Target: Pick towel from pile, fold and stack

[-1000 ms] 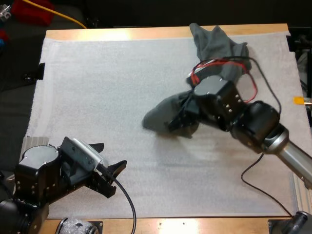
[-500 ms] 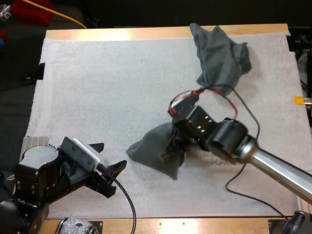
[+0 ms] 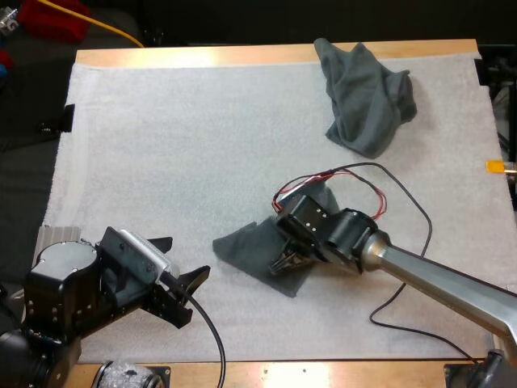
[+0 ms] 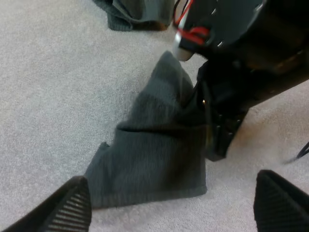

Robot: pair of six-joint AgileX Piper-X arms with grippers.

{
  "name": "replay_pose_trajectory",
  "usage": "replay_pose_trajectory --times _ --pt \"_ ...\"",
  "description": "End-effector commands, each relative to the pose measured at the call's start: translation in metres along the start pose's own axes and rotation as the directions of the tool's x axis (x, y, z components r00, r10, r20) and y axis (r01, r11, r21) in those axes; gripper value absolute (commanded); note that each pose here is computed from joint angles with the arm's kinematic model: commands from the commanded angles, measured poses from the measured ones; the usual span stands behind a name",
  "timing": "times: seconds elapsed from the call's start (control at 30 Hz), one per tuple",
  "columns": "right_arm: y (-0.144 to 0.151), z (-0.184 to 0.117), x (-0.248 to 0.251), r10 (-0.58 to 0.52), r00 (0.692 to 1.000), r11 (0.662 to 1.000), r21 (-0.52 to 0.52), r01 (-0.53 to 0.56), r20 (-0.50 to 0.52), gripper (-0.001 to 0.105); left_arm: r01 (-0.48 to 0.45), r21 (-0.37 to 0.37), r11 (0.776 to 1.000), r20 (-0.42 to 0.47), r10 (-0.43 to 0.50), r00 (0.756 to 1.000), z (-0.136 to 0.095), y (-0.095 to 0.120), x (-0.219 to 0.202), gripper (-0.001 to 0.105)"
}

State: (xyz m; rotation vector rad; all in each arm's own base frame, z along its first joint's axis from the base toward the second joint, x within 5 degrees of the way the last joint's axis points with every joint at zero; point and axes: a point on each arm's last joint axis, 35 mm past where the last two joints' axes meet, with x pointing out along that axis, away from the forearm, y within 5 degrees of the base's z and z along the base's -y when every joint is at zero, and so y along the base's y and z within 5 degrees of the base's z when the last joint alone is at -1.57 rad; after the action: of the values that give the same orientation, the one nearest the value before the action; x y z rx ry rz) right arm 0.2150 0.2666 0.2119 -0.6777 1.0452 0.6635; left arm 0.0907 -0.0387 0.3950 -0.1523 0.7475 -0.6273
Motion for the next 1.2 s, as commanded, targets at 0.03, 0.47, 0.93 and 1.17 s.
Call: replay_pose_trajectory --times 0.03,0.47,0.93,1.17 --pt "-0.007 -0.004 0.008 -0.036 0.998 0.999 0.016 0.037 -0.044 0.003 0.009 0.003 1.000 0.008 -0.009 1.000 0.001 -0.001 -0.001 0.068" --pt "-0.040 -0.025 0.015 -0.041 0.974 0.991 0.117 0.068 -0.224 0.072 0.009 0.003 1.000 0.008 -0.009 1.000 0.001 -0.001 -0.001 0.068" --pt "-0.045 -0.034 -0.067 -0.043 0.996 0.980 0.191 0.057 -0.077 0.075 0.007 -0.009 1.000 -0.016 -0.007 1.000 -0.001 -0.001 -0.001 0.068" --pt "-0.023 -0.037 -0.104 0.014 0.999 0.966 0.259 -0.024 0.039 0.075 -0.005 -0.055 0.998 -0.113 -0.001 0.994 -0.013 0.000 -0.002 0.068"
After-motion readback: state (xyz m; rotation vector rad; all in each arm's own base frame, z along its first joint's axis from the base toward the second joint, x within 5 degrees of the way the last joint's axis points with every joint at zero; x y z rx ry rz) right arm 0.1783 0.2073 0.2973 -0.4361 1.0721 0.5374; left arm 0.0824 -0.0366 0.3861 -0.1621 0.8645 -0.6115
